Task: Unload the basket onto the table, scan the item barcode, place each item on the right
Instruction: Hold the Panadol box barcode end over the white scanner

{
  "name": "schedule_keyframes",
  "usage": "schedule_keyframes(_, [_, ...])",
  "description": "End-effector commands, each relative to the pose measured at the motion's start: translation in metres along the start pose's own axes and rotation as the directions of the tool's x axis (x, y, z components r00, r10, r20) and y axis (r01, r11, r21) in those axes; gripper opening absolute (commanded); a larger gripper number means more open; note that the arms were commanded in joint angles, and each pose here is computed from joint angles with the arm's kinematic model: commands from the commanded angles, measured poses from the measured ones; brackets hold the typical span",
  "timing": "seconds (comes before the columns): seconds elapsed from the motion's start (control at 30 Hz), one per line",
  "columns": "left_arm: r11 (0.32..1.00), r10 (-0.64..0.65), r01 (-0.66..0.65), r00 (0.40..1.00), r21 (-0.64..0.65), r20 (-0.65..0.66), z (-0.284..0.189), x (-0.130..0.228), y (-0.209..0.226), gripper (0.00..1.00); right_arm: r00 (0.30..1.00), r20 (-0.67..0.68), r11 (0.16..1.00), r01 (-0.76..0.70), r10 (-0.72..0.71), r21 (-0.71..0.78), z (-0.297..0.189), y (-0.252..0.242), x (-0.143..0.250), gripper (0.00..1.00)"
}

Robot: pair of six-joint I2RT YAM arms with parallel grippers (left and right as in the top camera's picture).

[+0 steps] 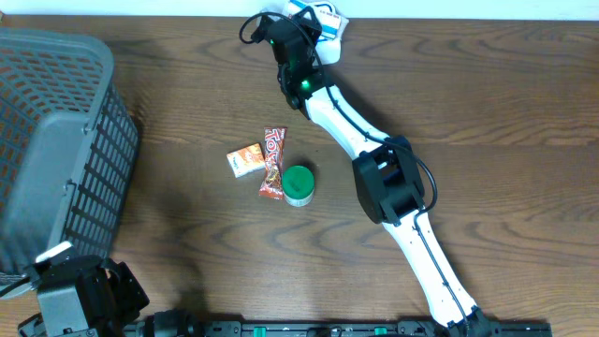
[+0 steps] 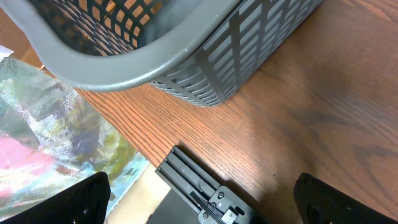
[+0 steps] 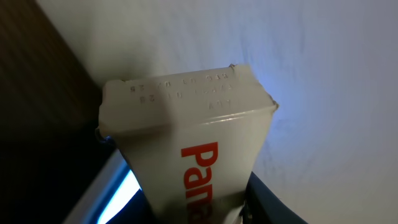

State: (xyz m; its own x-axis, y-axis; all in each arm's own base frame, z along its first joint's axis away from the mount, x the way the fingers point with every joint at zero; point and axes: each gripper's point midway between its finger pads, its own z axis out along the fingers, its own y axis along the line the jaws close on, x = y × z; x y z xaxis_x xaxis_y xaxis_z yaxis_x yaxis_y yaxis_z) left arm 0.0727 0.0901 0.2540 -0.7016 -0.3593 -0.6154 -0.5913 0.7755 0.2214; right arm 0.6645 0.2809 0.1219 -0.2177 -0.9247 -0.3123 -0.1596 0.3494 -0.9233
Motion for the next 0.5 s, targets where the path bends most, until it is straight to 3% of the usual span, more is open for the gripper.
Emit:
schedule_keyframes(0.0, [1.000,-0.012,0.012,1.000,-0.016,0.002,-0.001,0.001,0.003,0.95,1.000,0.022,1.000,-0.011,0.012,-0.004,-0.004,0.005,-0.010,0.26])
schedule_keyframes(0.3, [1.000,-0.012,0.012,1.000,-0.016,0.002,-0.001,0.001,0.003,0.95,0.998,-0.034,0.997,-0.060,0.062,0.046,-0.033,-0.052,-0.018,0.22])
schedule_keyframes(0.47, [1.000,-0.012,0.012,1.000,-0.016,0.002,-0.001,0.001,0.003,0.95,0.962,-0.196,0.979,-0.169,0.190,0.116,-0.071,-0.113,0.007,0.21])
